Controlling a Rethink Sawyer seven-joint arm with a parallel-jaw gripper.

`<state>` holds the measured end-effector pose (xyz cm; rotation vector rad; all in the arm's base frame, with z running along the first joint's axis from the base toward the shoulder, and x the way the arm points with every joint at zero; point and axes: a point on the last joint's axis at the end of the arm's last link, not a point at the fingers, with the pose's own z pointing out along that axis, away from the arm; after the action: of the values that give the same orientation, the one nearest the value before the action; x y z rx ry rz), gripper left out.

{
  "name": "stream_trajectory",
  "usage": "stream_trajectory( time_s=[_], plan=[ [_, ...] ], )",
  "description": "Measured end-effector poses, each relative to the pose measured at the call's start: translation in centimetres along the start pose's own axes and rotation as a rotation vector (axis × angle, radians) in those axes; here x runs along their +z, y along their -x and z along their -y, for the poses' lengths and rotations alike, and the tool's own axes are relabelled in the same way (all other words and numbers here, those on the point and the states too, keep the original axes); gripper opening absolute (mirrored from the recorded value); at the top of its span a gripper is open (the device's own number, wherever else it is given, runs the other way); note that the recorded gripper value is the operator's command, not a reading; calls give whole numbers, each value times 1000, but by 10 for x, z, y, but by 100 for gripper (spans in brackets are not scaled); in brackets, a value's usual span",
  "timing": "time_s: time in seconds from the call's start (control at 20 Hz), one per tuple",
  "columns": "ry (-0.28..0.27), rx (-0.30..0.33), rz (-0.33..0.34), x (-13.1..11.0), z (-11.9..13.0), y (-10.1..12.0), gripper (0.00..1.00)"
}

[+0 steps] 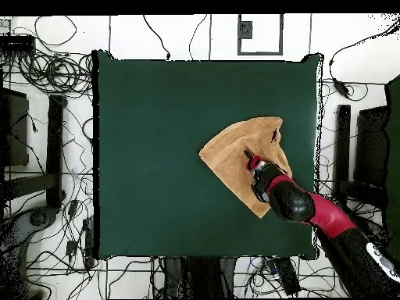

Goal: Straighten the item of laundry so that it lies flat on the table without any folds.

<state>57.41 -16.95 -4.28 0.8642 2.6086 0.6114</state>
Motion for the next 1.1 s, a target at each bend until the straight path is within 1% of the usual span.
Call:
stream_trajectory(
  time_s=[0.25, 0.75, 1.1],
  plan=[
    [1, 19, -12, 2, -3, 1, 100],
    [15, 26, -39, 13, -23, -8, 100],
    [20, 43, -48, 16, -28, -8, 100]
  ],
)
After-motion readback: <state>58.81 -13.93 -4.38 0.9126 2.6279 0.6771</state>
